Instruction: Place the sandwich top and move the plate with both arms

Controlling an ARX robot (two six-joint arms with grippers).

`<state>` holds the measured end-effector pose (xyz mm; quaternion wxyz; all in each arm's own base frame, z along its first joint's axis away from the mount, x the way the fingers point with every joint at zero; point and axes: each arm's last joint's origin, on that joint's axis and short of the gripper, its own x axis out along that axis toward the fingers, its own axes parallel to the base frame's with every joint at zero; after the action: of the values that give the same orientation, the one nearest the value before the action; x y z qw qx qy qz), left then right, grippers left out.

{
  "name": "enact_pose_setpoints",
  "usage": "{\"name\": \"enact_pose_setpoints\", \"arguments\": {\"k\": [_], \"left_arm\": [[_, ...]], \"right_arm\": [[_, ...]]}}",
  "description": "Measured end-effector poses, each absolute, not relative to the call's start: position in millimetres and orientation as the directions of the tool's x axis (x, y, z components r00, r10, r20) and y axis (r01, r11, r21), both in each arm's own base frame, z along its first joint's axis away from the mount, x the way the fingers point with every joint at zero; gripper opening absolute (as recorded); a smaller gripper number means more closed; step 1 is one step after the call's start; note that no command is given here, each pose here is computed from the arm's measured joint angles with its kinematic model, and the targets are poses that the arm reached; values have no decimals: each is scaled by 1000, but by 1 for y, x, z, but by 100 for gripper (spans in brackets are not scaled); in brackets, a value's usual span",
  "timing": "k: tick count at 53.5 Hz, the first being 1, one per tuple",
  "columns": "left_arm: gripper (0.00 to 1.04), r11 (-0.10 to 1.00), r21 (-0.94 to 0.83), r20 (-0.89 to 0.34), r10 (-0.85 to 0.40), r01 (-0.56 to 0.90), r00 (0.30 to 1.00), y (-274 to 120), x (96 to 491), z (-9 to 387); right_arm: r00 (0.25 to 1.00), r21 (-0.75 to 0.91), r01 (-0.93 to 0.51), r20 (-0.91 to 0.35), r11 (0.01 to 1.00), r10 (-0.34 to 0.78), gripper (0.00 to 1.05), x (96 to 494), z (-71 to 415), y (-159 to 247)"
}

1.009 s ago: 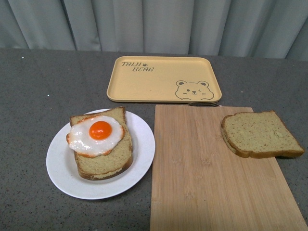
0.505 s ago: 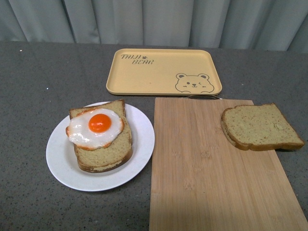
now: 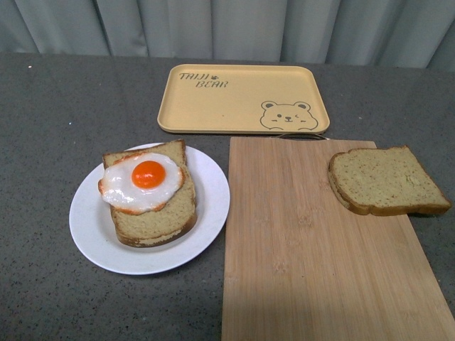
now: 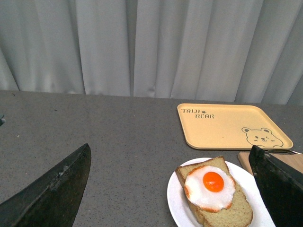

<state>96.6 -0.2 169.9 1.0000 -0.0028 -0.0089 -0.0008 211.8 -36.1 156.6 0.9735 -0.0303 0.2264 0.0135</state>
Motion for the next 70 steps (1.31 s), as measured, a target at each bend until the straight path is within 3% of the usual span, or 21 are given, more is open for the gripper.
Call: {"name": "enact_pose_setpoints", "arguments": {"k": [10, 30, 58, 70], "left_arm": [[98, 1000, -5, 18, -2, 2, 1000, 0, 97, 170], [98, 1000, -6, 18, -2, 2, 1000, 0, 97, 170], [98, 1000, -6, 18, -2, 2, 1000, 0, 97, 170], [98, 1000, -6, 18, -2, 2, 1000, 0, 97, 170]], "right_arm": [[821, 106, -75, -558, 991, 122, 95, 248, 139, -46], [594, 356, -63, -737, 932, 322, 95, 311, 86, -67], [515, 490, -10, -745, 872, 424, 95, 350, 40, -62], [509, 498, 21, -752, 867, 419, 60, 356, 32, -59]]}}
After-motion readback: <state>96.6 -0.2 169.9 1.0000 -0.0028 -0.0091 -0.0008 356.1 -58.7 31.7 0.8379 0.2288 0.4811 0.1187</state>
